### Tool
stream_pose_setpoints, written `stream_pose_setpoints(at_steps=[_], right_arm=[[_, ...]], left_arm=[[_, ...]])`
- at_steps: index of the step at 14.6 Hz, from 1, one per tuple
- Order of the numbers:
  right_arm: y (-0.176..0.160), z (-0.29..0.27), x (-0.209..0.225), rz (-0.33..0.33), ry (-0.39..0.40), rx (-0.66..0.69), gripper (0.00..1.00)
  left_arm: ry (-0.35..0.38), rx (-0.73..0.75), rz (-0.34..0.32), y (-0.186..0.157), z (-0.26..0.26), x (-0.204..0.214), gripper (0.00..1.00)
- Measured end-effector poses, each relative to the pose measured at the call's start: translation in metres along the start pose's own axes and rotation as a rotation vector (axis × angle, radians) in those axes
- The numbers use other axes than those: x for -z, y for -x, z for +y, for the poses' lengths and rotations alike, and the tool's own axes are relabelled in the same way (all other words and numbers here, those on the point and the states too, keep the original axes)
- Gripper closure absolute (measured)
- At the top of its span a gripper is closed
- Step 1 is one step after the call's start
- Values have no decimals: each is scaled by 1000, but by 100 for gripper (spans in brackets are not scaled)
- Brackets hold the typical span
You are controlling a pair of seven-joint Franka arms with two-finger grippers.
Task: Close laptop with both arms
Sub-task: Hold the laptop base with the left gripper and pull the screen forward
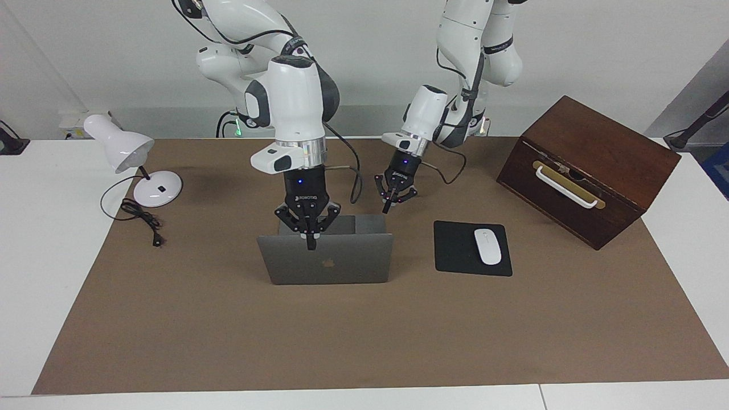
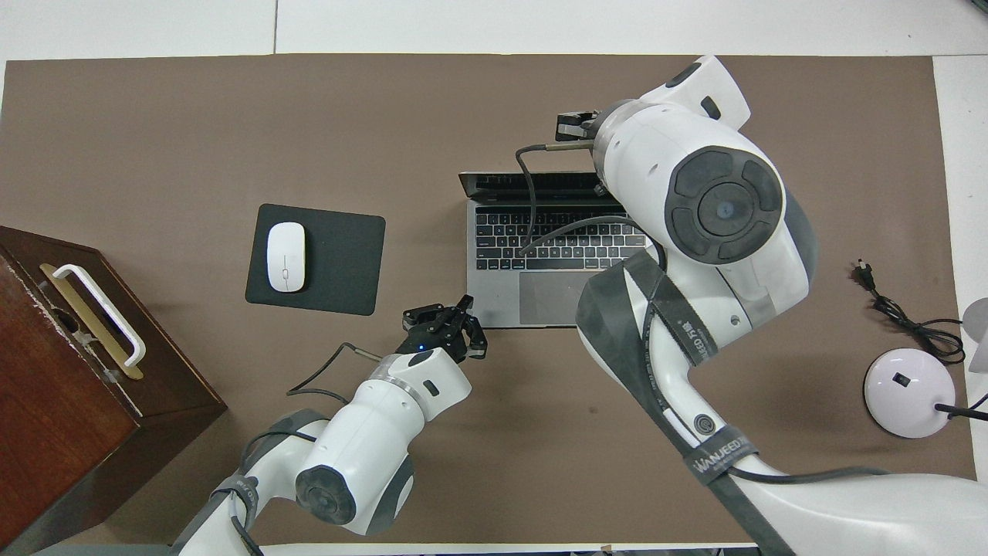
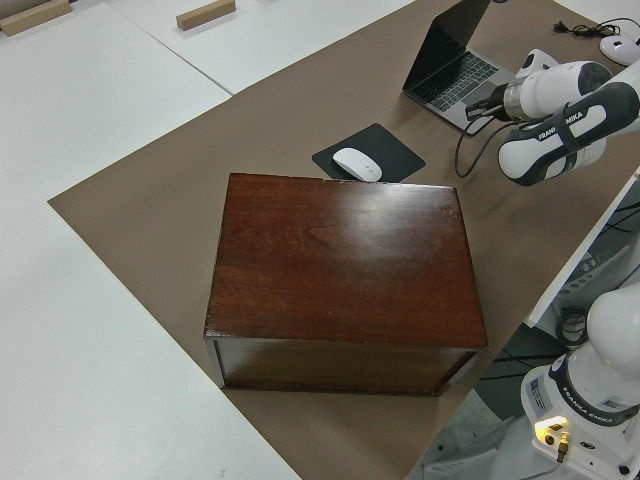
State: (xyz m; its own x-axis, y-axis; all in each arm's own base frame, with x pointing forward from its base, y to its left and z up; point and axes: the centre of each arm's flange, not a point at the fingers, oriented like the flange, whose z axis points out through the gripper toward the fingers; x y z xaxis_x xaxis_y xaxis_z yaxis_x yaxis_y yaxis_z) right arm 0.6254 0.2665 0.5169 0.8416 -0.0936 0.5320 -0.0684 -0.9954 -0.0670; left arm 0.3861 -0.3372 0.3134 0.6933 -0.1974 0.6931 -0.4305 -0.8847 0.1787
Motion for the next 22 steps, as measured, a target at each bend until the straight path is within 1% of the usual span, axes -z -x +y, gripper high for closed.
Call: stream_pose_setpoints(at_steps=[5,9,15,22], right_arm=[[4,-10,3,2,-11,2,99],[7,-16,-3,3,-23,-17,99],[8,-18,-5,6,-28,-15,99],[8,-19,-6,10,-33,-15,99]], left_arm=[[-11,-4,-16,3,3,-25,99],[-23,-16,-39,12,1,-40,99],[-30,-97,-60,21,-2,-44,99],[-31,-114,-60,23,-3,-43,99]])
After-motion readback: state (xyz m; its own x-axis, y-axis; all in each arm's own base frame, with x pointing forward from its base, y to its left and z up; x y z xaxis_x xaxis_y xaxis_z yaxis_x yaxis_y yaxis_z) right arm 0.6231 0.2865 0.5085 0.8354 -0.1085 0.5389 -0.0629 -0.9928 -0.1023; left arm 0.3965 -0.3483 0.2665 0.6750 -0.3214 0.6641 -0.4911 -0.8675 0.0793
